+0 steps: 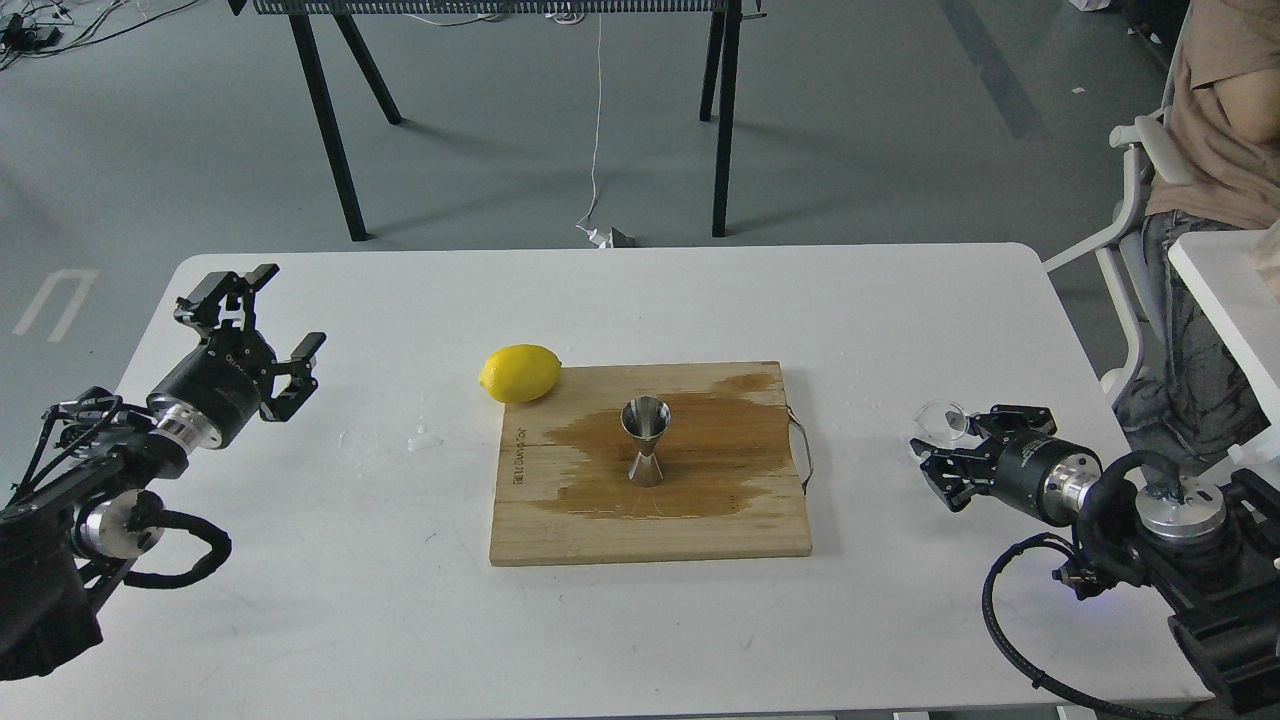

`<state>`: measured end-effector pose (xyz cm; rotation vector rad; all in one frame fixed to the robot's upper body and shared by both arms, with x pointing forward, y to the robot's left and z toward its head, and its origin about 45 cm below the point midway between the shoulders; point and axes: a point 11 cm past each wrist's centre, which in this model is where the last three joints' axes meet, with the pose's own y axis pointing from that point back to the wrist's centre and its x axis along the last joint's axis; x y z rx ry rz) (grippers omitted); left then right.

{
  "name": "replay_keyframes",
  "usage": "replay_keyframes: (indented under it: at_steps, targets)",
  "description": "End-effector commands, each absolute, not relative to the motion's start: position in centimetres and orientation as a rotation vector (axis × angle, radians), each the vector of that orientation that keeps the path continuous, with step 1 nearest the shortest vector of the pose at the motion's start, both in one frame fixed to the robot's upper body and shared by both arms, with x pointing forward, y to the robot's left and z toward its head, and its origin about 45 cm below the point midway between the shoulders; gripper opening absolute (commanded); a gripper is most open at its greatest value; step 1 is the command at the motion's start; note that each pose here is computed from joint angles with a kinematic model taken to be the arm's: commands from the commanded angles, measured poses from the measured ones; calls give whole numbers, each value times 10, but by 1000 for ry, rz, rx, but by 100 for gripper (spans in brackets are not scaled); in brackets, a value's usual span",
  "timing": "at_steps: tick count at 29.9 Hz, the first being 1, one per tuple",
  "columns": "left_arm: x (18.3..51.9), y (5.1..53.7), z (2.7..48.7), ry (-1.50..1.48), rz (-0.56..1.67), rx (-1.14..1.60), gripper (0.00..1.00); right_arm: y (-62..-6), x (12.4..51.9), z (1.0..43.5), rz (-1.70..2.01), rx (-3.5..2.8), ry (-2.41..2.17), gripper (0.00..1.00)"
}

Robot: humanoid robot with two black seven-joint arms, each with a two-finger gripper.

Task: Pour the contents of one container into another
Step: 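Lift the glass cup and carry it toward the jigger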

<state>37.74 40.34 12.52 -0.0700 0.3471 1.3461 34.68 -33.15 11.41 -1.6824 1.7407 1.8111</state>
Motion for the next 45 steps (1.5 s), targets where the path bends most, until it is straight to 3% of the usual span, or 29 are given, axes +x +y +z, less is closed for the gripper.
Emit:
replay_keyframes:
  at_steps: [1, 7, 20, 45]
  targets:
    - [377, 403, 125, 348, 1345, -70, 94, -306, 362, 145, 1689, -1897, 1740, 45]
    - [377, 403, 125, 348, 1345, -68, 94, -267, 378, 188, 1418, -2239, 1735, 45]
    - [379, 405, 127, 343, 1348, -72, 94, -143, 389, 212, 1069, -2813, 1553, 45]
    - [380, 407, 130, 337, 1351, -73, 94, -97, 379, 210, 601, -3302, 1468, 46]
